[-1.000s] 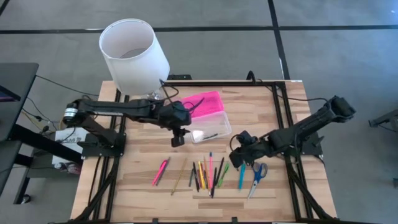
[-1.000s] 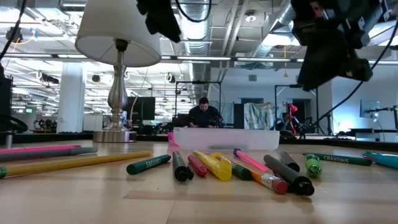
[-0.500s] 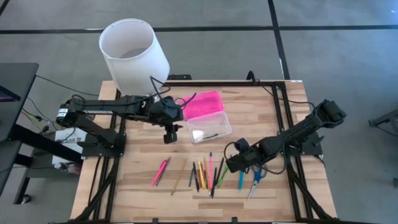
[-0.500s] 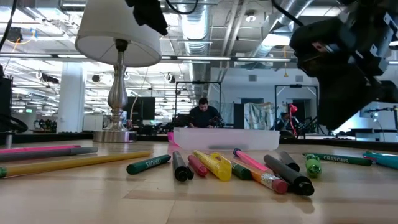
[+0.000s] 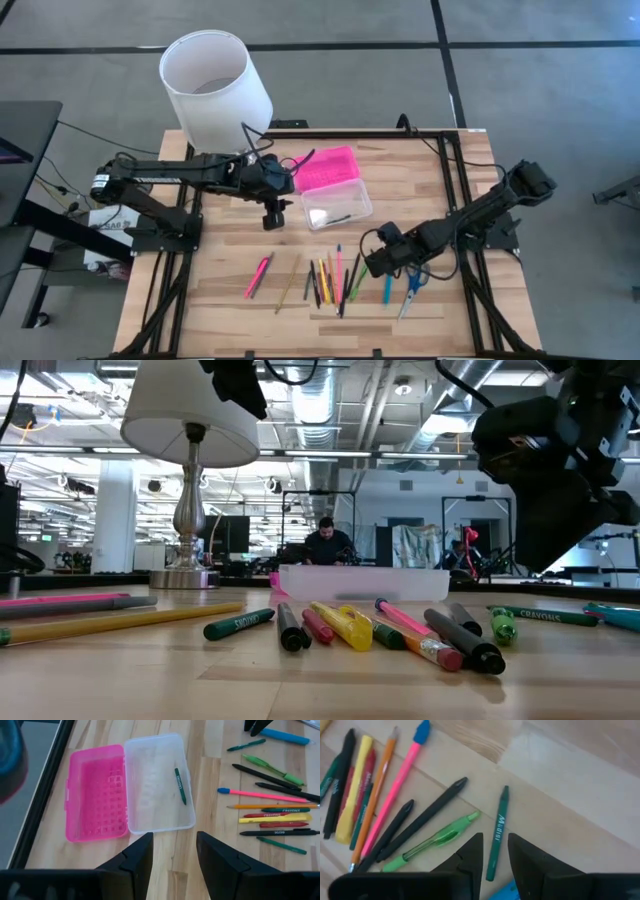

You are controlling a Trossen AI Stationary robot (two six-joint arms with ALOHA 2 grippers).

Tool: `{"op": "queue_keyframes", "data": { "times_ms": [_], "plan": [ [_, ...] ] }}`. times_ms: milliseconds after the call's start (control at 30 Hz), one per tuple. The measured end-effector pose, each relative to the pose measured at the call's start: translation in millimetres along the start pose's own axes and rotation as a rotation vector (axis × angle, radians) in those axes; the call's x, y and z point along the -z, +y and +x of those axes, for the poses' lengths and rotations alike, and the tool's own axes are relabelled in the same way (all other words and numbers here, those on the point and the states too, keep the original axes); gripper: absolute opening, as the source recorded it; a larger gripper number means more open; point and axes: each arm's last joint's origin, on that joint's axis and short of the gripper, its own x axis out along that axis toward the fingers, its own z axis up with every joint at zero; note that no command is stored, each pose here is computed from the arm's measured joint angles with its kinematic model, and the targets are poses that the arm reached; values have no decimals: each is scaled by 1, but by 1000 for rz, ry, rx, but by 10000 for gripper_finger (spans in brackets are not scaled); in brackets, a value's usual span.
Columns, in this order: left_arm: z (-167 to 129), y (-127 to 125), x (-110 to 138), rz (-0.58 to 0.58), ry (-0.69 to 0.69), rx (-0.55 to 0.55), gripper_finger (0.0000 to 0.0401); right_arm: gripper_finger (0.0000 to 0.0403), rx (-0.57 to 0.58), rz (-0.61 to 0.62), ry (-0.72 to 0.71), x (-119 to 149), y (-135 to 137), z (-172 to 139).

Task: Pick & place school supplies into a supply box
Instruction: Put the top right green crayon into the pink supply box

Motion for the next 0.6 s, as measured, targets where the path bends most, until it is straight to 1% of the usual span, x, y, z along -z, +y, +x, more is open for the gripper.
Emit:
{"op": "queue_keyframes", "data": {
  "times_ms": [67,133,200,267,333,433,600],
  "plan": [
    [0,0,0,0,0,-11,146,93,4,-26,-7,0,2,5],
    [0,1,0,-1,2,-22,146,99,40,-37,0,1,-1,10],
    [0,1,1,-5,4,-23,146,105,42,-38,3,2,1,16],
    [0,1,1,-7,13,-24,146,111,61,-49,21,4,0,21],
    [0,1,2,-11,17,-24,146,116,50,-57,38,5,2,27],
    [0,1,2,-15,18,-24,146,125,67,-60,63,7,2,33],
    [0,1,2,-16,18,-24,146,135,74,-53,81,8,2,35]
  ]
}}
